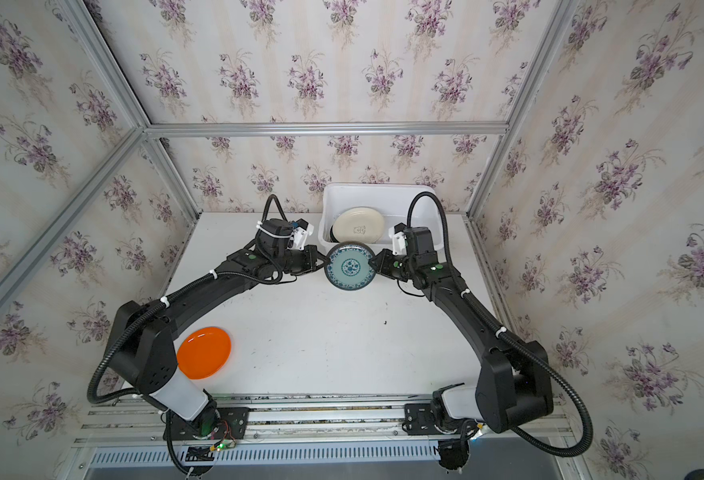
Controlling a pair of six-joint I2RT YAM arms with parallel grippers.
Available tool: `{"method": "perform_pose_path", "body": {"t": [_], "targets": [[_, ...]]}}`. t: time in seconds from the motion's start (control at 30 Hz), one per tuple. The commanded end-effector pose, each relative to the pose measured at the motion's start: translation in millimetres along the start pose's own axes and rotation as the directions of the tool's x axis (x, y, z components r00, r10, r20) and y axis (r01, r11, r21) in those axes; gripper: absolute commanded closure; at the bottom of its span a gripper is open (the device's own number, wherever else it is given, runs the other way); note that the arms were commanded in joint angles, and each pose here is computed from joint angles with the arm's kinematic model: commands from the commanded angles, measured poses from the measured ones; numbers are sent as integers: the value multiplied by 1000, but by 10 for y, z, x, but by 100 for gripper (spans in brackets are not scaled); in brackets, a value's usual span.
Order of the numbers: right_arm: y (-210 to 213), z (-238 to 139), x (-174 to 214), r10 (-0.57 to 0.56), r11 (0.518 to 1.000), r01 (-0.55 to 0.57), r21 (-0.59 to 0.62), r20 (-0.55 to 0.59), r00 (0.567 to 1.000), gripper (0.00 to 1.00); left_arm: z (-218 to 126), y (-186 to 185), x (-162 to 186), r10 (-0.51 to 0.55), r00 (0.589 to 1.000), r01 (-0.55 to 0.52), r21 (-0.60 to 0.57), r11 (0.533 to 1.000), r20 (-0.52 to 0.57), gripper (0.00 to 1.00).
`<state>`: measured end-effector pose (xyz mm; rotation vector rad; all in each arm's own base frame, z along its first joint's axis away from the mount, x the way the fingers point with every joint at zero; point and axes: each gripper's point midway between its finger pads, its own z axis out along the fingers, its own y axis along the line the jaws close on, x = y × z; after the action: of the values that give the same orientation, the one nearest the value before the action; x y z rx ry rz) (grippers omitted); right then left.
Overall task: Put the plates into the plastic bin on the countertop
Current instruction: 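Carry the blue plate toward the right gripper and close the right gripper on it, then carry the blue plate into the bin with the right gripper while the left gripper releases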
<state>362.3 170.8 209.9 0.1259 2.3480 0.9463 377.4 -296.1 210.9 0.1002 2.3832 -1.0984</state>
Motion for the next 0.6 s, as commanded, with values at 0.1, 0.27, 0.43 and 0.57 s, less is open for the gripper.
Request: {"method": "perform_pose_path", "body": {"t": [0.1, 0.27, 0.43, 0.57], "targets": [[25, -19, -66, 9, 1000, -9, -8, 32, 999, 97, 10, -73, -95, 31, 999, -32, 31, 999, 29, 97], [-17, -34, -65, 20, 1000, -20, 14, 38, 999, 100, 13, -32, -95, 34, 999, -35, 19, 999, 32, 34], [-89, -49, -92, 33, 998, -35, 54, 53, 998, 100, -29, 70, -134, 32, 998, -32, -6, 999, 49, 1], [-102, -70, -179, 43, 996, -48, 80, 69, 997, 100, -55, 222, -172, 12, 999, -11, -19, 1000, 50, 1]]}}
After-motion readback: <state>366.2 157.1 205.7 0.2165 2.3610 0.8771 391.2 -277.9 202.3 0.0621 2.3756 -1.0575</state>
